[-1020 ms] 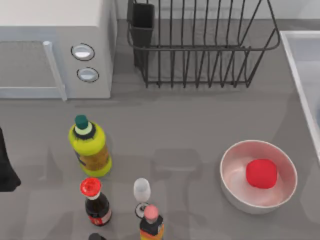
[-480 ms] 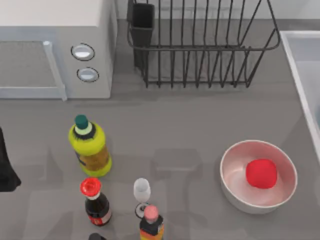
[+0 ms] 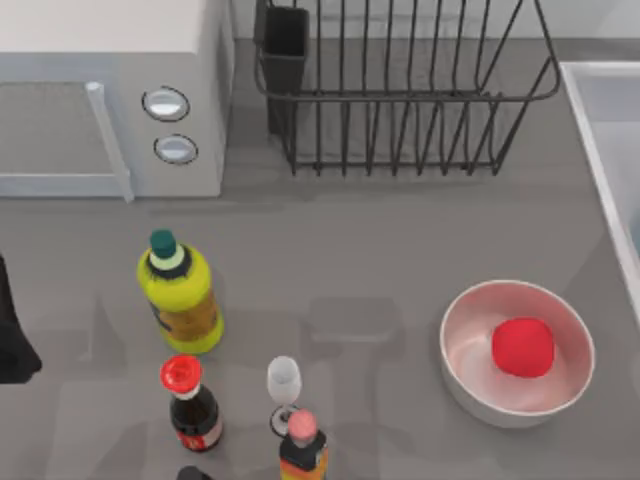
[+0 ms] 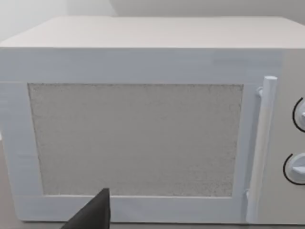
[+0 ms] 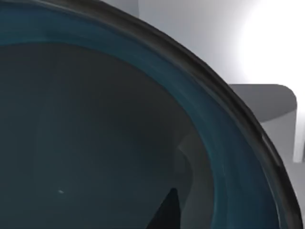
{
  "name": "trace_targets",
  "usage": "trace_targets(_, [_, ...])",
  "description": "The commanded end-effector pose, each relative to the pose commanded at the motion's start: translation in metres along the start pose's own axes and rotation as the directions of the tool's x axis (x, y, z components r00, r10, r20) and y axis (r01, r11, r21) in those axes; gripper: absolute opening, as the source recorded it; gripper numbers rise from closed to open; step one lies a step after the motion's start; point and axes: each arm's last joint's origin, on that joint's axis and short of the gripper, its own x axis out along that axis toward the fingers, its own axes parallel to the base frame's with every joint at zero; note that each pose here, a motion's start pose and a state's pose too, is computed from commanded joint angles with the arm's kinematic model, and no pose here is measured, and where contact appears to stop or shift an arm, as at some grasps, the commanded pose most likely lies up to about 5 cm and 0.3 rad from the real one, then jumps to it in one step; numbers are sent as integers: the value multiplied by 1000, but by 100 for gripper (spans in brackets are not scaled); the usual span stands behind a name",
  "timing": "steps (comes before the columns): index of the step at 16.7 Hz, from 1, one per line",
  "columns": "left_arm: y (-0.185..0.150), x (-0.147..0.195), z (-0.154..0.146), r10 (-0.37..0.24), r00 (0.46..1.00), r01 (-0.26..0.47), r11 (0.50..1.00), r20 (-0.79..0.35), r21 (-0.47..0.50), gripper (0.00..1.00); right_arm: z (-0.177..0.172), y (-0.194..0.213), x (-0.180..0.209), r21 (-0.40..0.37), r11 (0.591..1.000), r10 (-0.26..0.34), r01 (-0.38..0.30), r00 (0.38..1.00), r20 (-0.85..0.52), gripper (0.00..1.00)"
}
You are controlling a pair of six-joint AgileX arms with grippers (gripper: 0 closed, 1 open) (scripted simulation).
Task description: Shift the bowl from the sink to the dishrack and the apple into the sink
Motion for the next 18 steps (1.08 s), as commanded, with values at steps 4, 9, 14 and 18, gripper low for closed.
trace_targets(4, [0, 0, 0, 0, 1000, 0, 1000, 0, 0, 100, 0, 0, 0, 0, 1000, 0, 0, 1000, 0, 10])
trace_targets(9, [0, 0, 0, 0, 1000, 0, 1000, 0, 0, 100, 0, 0, 0, 0, 1000, 0, 0, 1000, 0, 0])
trace_targets(14, [0, 0, 0, 0, 1000, 0, 1000, 0, 0, 100, 1, 2, -2, -2, 1000, -1, 1, 1000, 4, 0])
trace_targets(18, [0, 0, 0, 0, 1000, 0, 1000, 0, 0, 100, -8, -8, -24, 1, 1000, 2, -2, 1000, -5, 0])
